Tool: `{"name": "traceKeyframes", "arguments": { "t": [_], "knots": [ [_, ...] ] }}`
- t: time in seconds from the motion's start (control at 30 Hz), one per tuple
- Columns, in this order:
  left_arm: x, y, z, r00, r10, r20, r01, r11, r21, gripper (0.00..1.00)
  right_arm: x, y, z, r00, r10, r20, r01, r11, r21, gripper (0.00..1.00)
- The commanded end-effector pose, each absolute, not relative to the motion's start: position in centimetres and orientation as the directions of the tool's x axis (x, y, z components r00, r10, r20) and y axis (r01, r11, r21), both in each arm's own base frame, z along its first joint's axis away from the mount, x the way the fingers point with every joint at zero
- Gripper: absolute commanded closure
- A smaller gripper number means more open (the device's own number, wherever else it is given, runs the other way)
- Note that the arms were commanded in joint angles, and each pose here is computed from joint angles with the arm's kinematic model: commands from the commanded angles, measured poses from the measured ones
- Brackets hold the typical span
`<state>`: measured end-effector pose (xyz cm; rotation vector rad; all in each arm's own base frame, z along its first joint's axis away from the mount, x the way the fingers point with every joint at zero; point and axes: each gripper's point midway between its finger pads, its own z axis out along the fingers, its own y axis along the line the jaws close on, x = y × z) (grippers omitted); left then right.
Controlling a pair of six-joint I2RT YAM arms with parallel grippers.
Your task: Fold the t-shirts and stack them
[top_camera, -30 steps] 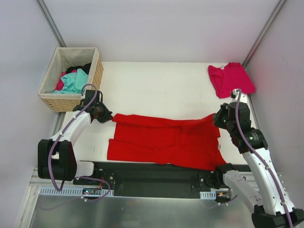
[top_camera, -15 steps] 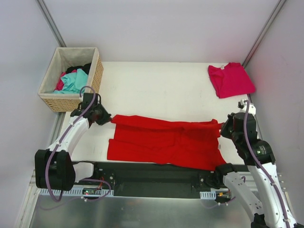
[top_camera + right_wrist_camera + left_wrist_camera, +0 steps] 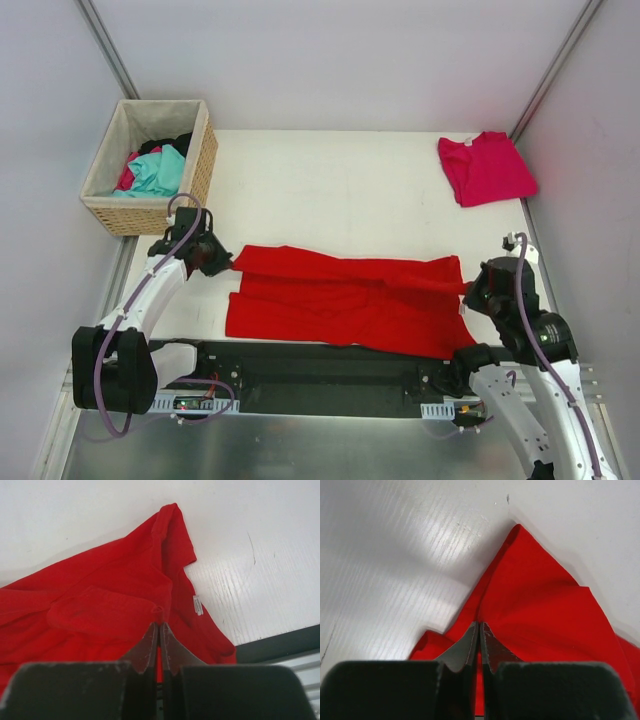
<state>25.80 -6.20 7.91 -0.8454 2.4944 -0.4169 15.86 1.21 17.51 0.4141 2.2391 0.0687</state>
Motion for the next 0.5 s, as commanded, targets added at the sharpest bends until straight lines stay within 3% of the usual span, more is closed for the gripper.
{"name": "traceKeyframes", "arguments": {
  "t": [0.0,0.47],
  "knots": [
    [25.2,-5.4,7.8,-0.694,-0.624,-0.358,-0.498,0.776,-0.387,1.0,14.0,1.4,17.4,-0.613,0.378,-0.694,0.309,0.923,0.229,0.99],
    [23.6,-6.0,7.8,-0.732,-0.607,-0.31,-0.486,0.784,-0.387,1.0,12.0,2.1,15.0,-0.675,0.449,-0.585,0.374,0.892,0.252,0.99]
  ]
}}
